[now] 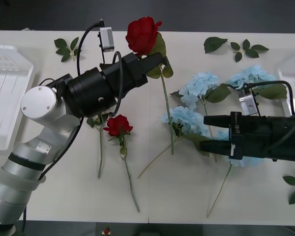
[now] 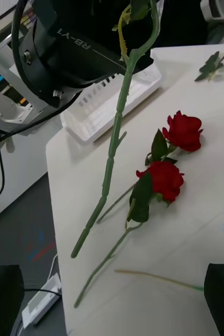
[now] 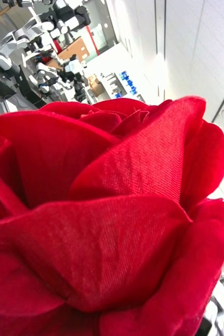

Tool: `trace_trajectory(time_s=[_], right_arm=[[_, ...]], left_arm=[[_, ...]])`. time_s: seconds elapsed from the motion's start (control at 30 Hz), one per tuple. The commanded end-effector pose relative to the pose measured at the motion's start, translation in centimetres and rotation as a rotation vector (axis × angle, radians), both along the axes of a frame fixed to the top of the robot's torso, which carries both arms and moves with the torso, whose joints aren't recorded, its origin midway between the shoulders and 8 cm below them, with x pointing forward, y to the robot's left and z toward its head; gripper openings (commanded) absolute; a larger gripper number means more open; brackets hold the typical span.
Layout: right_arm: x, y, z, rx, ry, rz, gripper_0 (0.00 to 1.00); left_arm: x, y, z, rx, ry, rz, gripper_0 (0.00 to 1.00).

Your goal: Put the red flowers into the right box and the blue flowers into the left box

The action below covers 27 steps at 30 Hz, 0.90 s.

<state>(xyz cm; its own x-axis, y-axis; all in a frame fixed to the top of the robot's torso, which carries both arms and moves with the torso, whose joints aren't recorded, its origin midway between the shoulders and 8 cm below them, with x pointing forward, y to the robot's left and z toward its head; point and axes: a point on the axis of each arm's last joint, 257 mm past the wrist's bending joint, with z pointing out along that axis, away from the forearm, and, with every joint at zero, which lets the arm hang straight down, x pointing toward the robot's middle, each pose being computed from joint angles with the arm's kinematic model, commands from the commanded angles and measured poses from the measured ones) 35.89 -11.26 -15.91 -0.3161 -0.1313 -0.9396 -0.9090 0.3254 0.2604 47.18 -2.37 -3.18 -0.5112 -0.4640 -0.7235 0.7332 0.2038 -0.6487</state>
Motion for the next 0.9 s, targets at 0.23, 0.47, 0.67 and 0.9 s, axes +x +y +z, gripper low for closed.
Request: trace_trajectory(time_s=[0.23, 0.47, 0.67, 0.9], right_arm=[[1.1, 6.9, 1.8, 0.097, -0.132, -0.001, 1.0], [2.0, 9.5, 3.4, 0.161, -0.16, -0.022, 1.0], [2.3, 10.1, 3.1, 0.145, -0.175, -0.029, 0.65], [2.4, 10.6, 3.2, 0.164, -0.16, -0.042, 0.0]], left_arm=[[-0.3, -0.4, 3.8, -0.048, -0.043, -0.017, 0.0], [-0.2, -0.3, 3.8, -0.048, -0.043, -0.014, 0.0], [-0.2, -0.3, 3.8, -0.049, -0.04, -0.014, 0.0], [-0.2, -0.3, 3.8, -0.049, -0.039, -0.014, 0.0]])
